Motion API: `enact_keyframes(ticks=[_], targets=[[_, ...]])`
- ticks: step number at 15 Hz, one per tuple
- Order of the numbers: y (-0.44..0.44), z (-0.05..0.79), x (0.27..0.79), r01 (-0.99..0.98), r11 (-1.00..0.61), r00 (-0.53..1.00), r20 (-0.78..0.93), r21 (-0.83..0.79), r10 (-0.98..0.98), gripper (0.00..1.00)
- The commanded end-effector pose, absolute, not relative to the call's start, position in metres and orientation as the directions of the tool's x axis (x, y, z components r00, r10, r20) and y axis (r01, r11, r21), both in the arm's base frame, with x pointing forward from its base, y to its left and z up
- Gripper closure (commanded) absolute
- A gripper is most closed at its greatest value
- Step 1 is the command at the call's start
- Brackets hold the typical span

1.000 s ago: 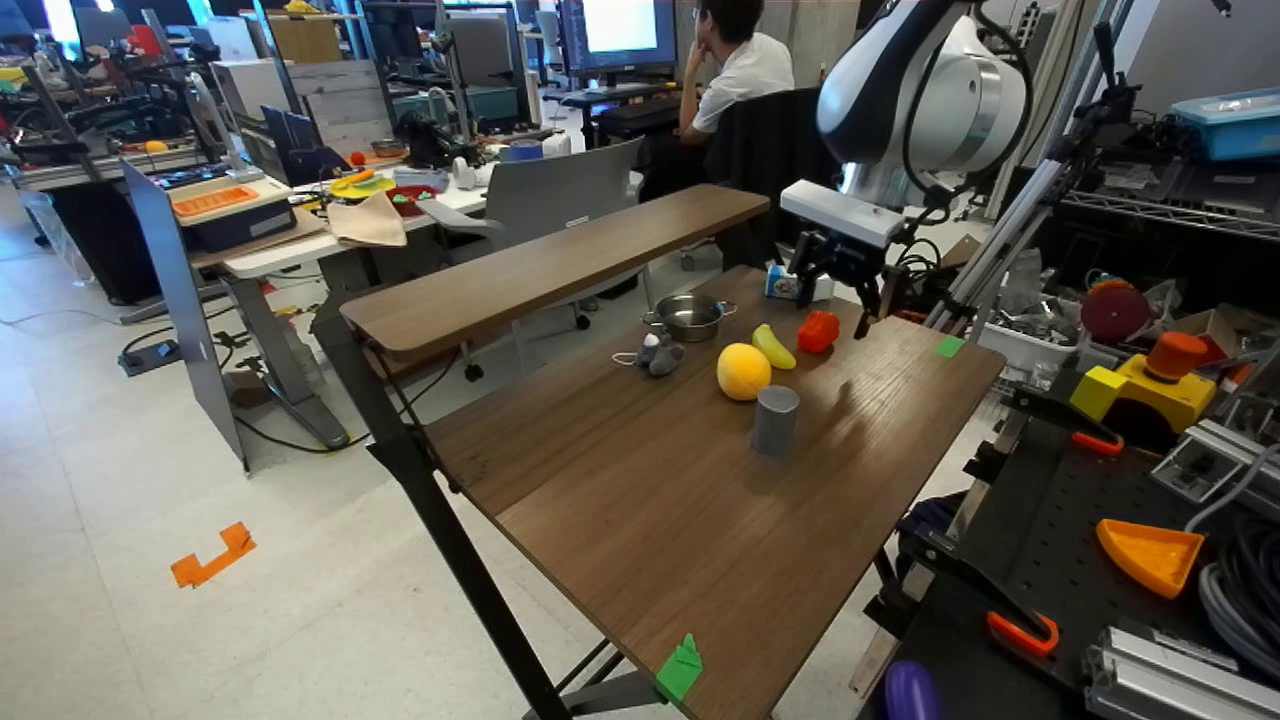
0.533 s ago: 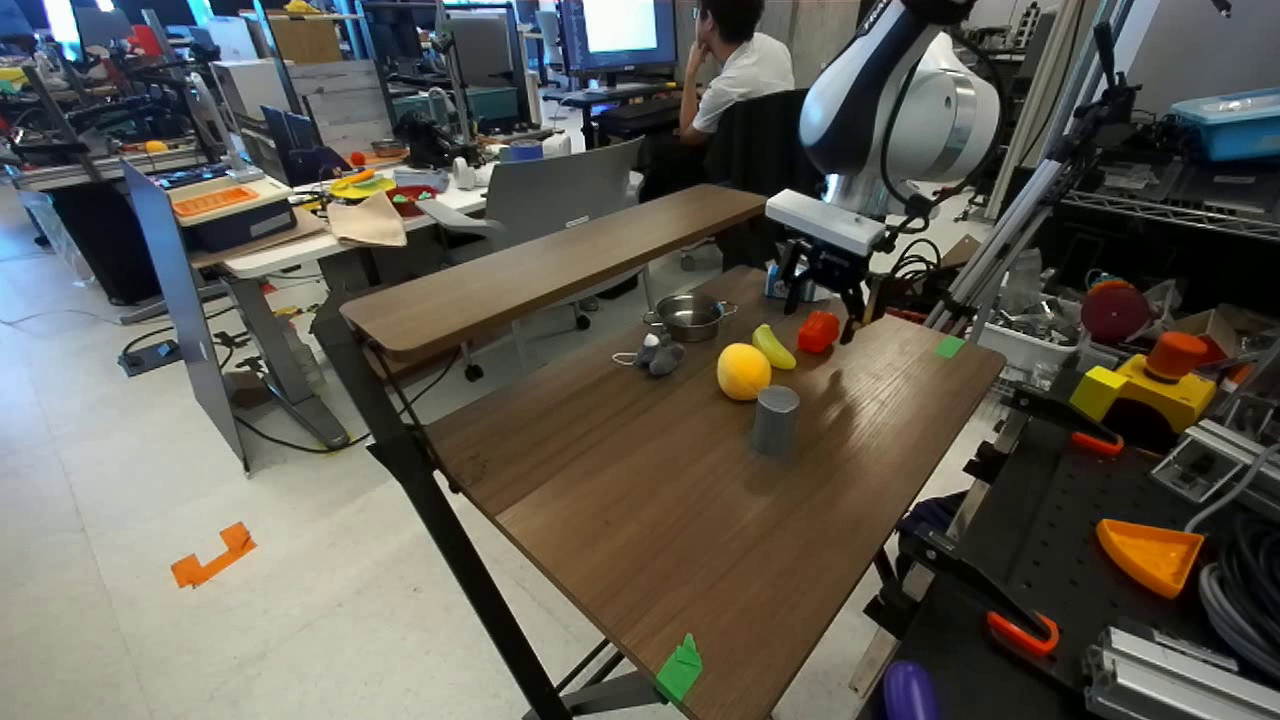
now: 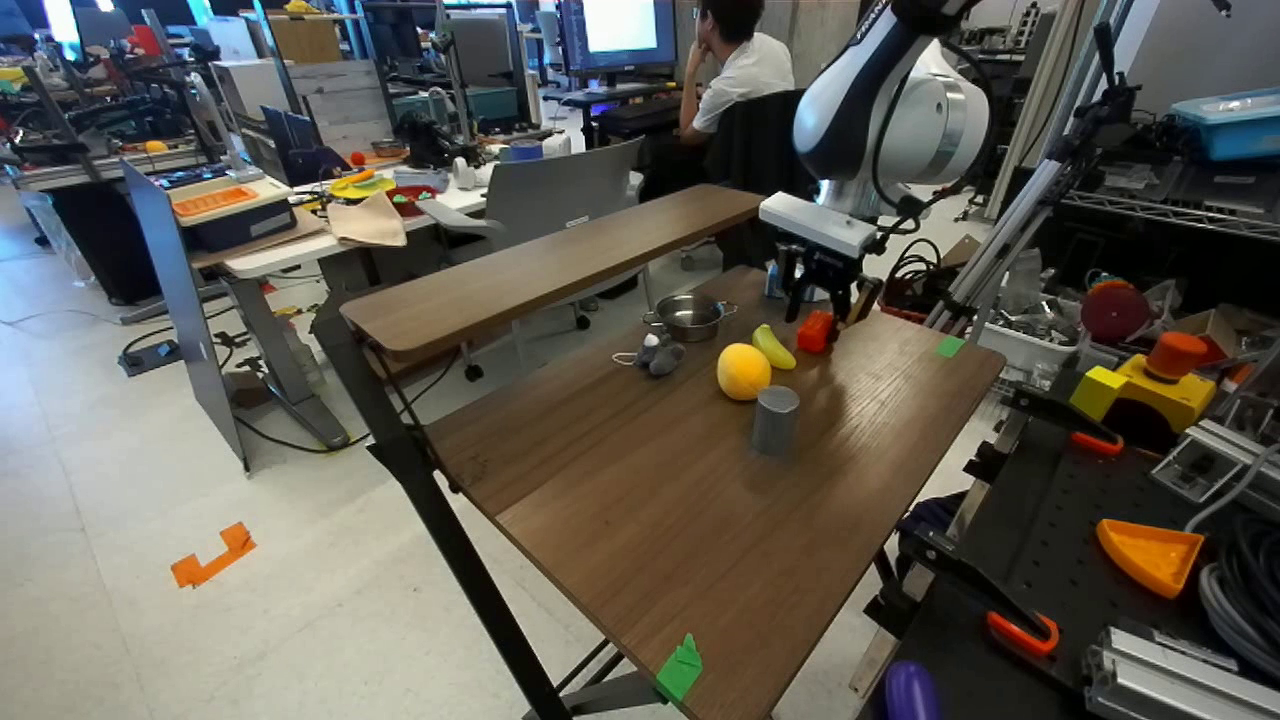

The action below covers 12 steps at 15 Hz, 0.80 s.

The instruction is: Pick up the orange toy and put it in the silver pot.

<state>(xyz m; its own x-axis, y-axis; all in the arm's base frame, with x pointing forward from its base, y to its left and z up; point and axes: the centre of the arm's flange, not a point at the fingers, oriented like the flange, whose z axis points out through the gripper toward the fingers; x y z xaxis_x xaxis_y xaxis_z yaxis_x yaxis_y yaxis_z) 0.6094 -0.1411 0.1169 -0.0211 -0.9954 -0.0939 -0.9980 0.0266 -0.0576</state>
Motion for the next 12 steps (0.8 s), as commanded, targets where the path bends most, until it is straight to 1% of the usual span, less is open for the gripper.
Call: enact_keyframes(ticks=[1, 2, 3, 4, 8, 12], targets=[[-0.142, 0.121, 0.618, -0.999, 0.025, -0.022, -0.081, -0.032, -0.996, 0.61], [-0.141, 0.123, 0.617, -0.999, 0.022, -0.019, -0.080, -0.029, -0.997, 0.69], [-0.141, 0.126, 0.616, -0.999, 0.014, -0.012, -0.081, -0.029, -0.997, 0.76], [-0.139, 0.132, 0.613, -1.000, 0.001, 0.002, -0.084, -0.030, -0.996, 0.77], [-0.128, 0.168, 0.608, -0.994, -0.059, 0.066, -0.082, -0.088, -0.994, 0.77], [-0.105, 0.216, 0.613, -0.965, -0.181, 0.196, -0.067, -0.188, -0.978, 0.77]])
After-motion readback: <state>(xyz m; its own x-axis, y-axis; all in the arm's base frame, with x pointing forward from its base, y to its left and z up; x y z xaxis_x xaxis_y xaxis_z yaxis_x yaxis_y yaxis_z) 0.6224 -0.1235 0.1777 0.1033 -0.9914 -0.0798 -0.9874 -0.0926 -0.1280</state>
